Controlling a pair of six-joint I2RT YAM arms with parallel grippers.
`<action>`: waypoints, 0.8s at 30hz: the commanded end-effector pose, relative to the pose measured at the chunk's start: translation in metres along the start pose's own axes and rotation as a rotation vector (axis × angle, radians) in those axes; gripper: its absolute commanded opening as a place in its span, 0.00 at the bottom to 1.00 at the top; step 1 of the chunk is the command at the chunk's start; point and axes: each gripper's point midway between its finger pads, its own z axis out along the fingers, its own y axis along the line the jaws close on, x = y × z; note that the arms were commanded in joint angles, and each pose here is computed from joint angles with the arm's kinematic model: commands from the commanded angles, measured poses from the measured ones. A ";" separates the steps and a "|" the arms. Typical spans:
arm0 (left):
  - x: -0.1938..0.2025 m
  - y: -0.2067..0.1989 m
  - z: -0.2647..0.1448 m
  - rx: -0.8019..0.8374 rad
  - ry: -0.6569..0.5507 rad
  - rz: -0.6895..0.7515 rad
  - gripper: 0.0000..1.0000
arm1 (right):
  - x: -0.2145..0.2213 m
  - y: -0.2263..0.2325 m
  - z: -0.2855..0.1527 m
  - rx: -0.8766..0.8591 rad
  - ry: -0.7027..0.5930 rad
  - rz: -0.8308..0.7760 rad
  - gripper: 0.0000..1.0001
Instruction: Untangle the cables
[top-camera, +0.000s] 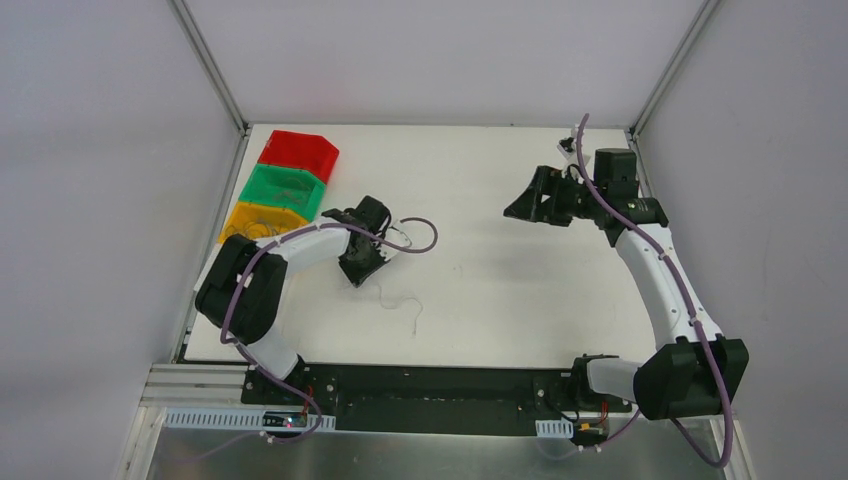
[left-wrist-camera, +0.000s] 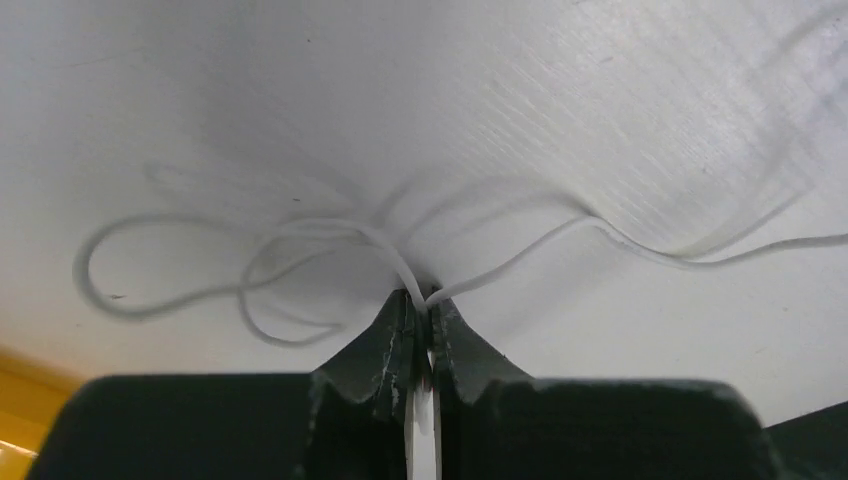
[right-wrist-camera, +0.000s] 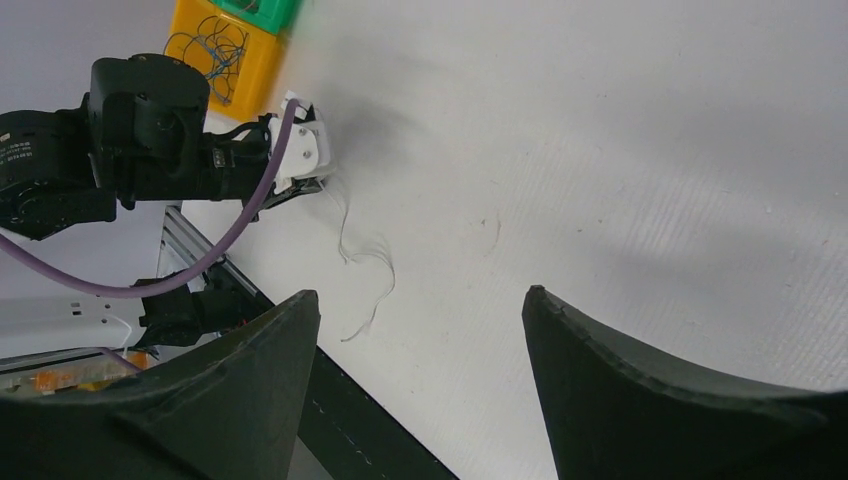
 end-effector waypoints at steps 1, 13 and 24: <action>0.006 -0.009 -0.001 0.037 0.041 -0.006 0.00 | -0.004 0.002 -0.008 0.004 -0.022 -0.038 0.77; -0.032 0.011 -0.208 0.248 -0.507 -0.186 0.00 | -0.012 0.003 0.002 -0.040 -0.022 -0.028 0.75; 0.032 0.102 -0.313 0.072 -0.597 -0.580 0.00 | -0.019 0.009 0.011 -0.095 -0.027 -0.012 0.73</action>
